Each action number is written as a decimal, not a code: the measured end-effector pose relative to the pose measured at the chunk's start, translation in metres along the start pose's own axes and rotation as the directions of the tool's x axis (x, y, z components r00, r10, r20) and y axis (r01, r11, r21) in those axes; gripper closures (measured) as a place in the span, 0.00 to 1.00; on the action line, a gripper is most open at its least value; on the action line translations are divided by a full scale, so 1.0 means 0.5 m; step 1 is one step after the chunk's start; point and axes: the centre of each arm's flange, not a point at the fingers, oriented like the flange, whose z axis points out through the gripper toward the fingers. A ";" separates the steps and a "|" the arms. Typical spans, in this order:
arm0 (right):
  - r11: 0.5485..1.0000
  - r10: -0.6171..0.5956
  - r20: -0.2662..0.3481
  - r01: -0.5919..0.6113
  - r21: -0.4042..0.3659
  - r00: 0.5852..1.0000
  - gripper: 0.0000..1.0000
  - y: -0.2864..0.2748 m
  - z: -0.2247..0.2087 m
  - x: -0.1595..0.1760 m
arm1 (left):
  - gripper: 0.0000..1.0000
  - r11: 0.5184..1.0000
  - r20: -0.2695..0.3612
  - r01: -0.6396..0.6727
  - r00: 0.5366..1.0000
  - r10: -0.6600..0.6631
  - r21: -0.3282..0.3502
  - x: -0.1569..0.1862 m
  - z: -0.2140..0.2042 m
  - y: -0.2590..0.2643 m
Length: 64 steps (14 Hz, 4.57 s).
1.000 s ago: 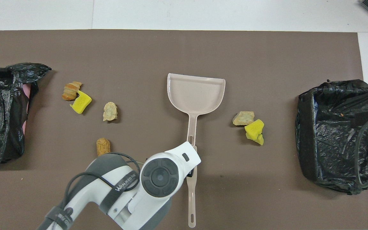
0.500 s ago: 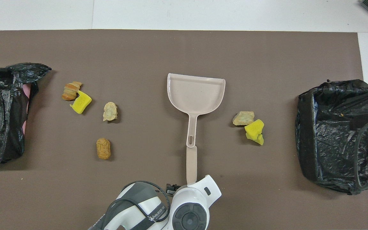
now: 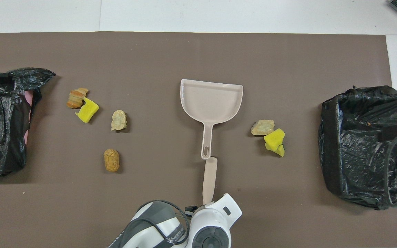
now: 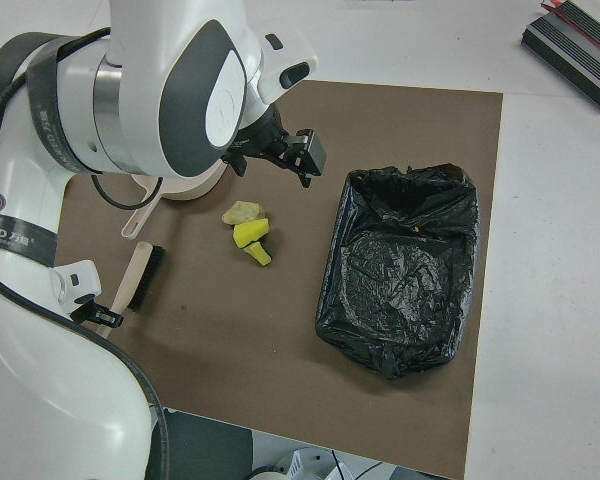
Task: Sweep and dump trash in bin
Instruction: 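Lift the brush with the left gripper while the right gripper grasps the dustpan, then sweep the pieces with the brush while the right gripper places the dustpan, then brush the sponges and rocks into the dustpan with the left gripper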
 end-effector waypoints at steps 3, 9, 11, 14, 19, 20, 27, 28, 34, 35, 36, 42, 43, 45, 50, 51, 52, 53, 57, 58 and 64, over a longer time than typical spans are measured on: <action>1.000 0.000 0.000 0.000 0.000 1.000 0.00 0.000 0.000 0.000 | 0.74 0.997 0.039 0.057 0.998 -0.059 0.047 0.026 -0.047 -0.046; 1.000 -0.023 -0.010 0.023 0.019 1.000 0.00 -0.052 0.023 0.015 | 0.74 0.970 0.109 0.209 0.969 -0.222 0.126 0.113 -0.124 -0.219; 1.000 0.002 -0.026 -0.002 0.022 1.000 0.00 -0.123 0.050 0.036 | 0.74 0.972 0.124 0.200 0.969 -0.215 0.121 0.154 -0.135 -0.289; 0.999 0.025 -0.043 -0.024 0.025 0.999 0.00 -0.251 0.105 0.066 | 0.74 0.981 0.117 0.172 0.976 -0.182 0.083 0.234 -0.171 -0.422; 0.991 0.126 -0.036 -0.125 0.049 0.991 0.00 -0.483 0.263 0.113 | 0.74 0.994 0.085 0.082 0.993 -0.088 0.067 0.321 -0.222 -0.634; 0.988 0.142 -0.035 -0.139 0.070 0.989 0.00 -0.535 0.302 0.118 | 0.74 0.996 0.082 0.058 0.995 -0.063 0.064 0.337 -0.225 -0.683; 0.992 0.102 0.053 -0.106 0.068 0.993 0.00 -0.762 0.534 0.071 | 0.74 0.988 0.058 -0.085 0.995 0.078 0.128 0.466 -0.206 -0.975; 0.994 0.089 0.062 -0.093 0.058 0.994 0.00 -0.774 0.561 0.063 | 0.74 0.985 0.041 -0.104 0.994 0.100 0.141 0.480 -0.195 -1.012; 0.999 0.020 0.103 -0.022 0.024 0.994 0.23 -0.768 0.621 0.037 | 0.74 0.970 0.000 -0.187 0.982 0.189 0.159 0.520 -0.080 -1.121; 0.999 0.018 0.102 -0.021 0.025 0.995 0.37 -0.769 0.618 0.036 | 0.74 0.967 0.014 -0.205 0.979 0.205 0.153 0.520 -0.071 -1.117; 0.999 0.018 0.100 -0.020 0.027 0.995 0.48 -0.769 0.615 0.035 | 0.74 0.963 0.036 -0.227 0.974 0.224 0.143 0.517 -0.066 -1.111; 0.987 -0.155 0.095 0.149 0.065 0.983 0.68 -0.759 0.610 0.044 | 0.74 0.904 0.221 -0.426 0.885 0.410 0.030 0.472 -0.064 -1.037; 0.968 -0.242 0.086 0.235 0.084 0.967 0.68 -0.748 0.603 0.053 | 0.74 0.898 0.234 -0.439 0.875 0.423 0.021 0.462 -0.060 -1.016; 0.916 -0.393 0.042 0.387 0.104 0.918 0.68 -0.713 0.563 0.075 | 0.74 0.894 0.256 -0.449 0.865 0.432 0.007 0.438 -0.046 -0.971; 0.661 -0.750 0.040 0.750 0.028 0.660 0.68 -0.646 0.467 0.047 | 0.74 0.912 0.275 -0.411 0.876 0.396 -0.003 0.396 -0.032 -0.879; 0.601 -0.799 0.052 0.799 0.022 0.600 0.68 -0.645 0.473 0.033 | 0.74 0.919 0.273 -0.394 0.884 0.380 -0.004 0.393 -0.031 -0.869; 0.522 -0.852 0.059 0.852 0.021 0.521 0.68 -0.647 0.481 0.021 | 0.74 0.928 0.268 -0.372 0.893 0.362 -0.013 0.392 -0.030 -0.863; 0.419 -0.907 0.060 0.907 0.025 0.417 0.68 -0.650 0.490 0.013 | 0.74 0.940 0.262 -0.340 0.905 0.334 -0.026 0.390 -0.029 -0.859; 0.181 -0.982 0.053 0.983 0.031 0.179 0.68 -0.648 0.527 -0.023 | 0.74 0.980 0.256 -0.196 0.946 0.198 -0.033 0.387 -0.036 -0.813; 0.152 -0.987 0.058 0.988 0.035 0.150 0.68 -0.665 0.538 -0.051 | 0.74 0.983 0.258 -0.184 0.948 0.185 -0.030 0.383 -0.050 -0.806; 0.039 -0.995 0.093 0.999 0.009 0.038 0.68 -0.755 0.573 -0.155 | 0.74 0.993 0.250 -0.119 0.961 0.119 -0.014 0.315 -0.110 -0.834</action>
